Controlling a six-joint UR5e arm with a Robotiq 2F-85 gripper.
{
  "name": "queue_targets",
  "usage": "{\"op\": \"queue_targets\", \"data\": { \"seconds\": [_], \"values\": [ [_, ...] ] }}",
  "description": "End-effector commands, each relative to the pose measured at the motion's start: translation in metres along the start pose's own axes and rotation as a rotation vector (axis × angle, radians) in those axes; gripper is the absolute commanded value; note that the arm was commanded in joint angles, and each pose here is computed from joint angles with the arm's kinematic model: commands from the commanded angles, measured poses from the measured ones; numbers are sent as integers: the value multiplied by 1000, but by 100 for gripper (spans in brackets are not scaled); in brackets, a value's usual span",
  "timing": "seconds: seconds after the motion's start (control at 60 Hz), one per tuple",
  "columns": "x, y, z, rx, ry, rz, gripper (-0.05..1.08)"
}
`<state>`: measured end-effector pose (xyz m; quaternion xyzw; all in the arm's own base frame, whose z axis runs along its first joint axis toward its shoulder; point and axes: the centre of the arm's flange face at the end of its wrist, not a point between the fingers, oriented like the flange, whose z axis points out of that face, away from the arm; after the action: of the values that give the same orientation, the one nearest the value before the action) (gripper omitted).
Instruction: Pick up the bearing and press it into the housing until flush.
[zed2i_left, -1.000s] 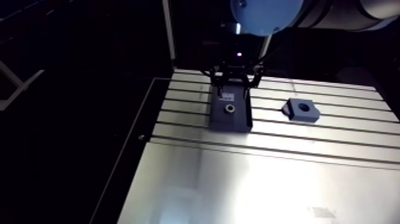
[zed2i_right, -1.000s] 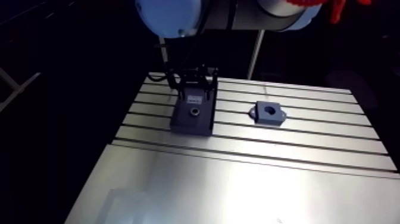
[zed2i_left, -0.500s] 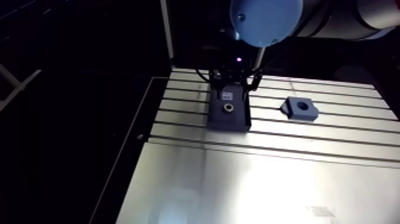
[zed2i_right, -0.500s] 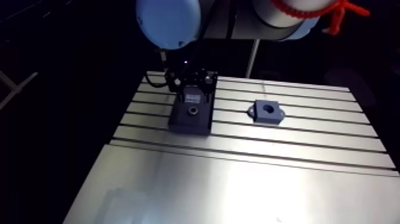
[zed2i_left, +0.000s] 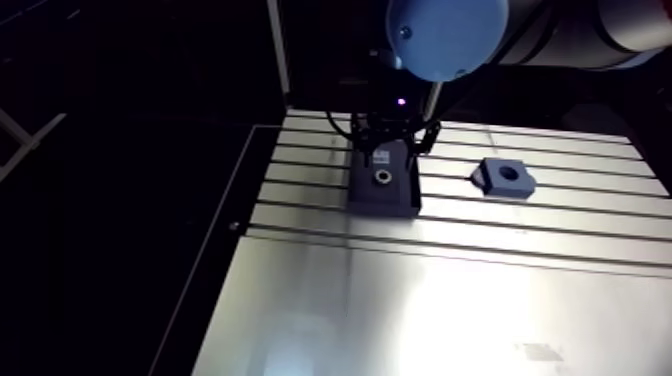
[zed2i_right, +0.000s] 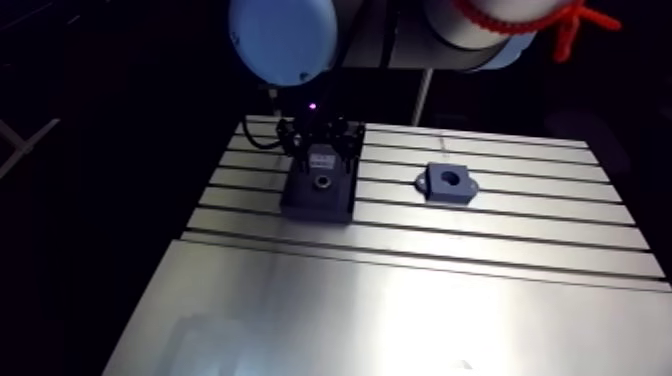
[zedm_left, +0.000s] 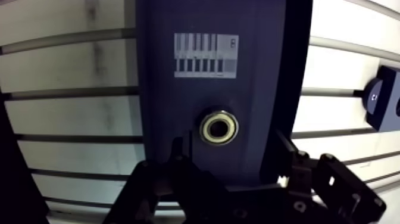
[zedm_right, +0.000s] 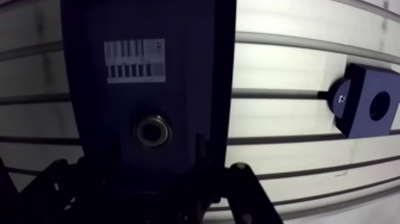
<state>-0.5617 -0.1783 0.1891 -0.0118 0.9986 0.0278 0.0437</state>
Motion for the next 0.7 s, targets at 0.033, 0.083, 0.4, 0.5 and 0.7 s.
{"op": "queue_targets", "data": {
  "seconds": [0.033, 0.083, 0.4, 0.5, 0.7],
  "values": [
    [3, -2, 2, 9, 20, -8, 29],
    [3, -2, 3, 12, 22, -8, 29],
    [6, -5, 9, 32, 20, -9, 29],
    [6, -5, 9, 32, 20, -11, 29],
    [4, -4, 12, 29, 14, -11, 29]
  ]
}}
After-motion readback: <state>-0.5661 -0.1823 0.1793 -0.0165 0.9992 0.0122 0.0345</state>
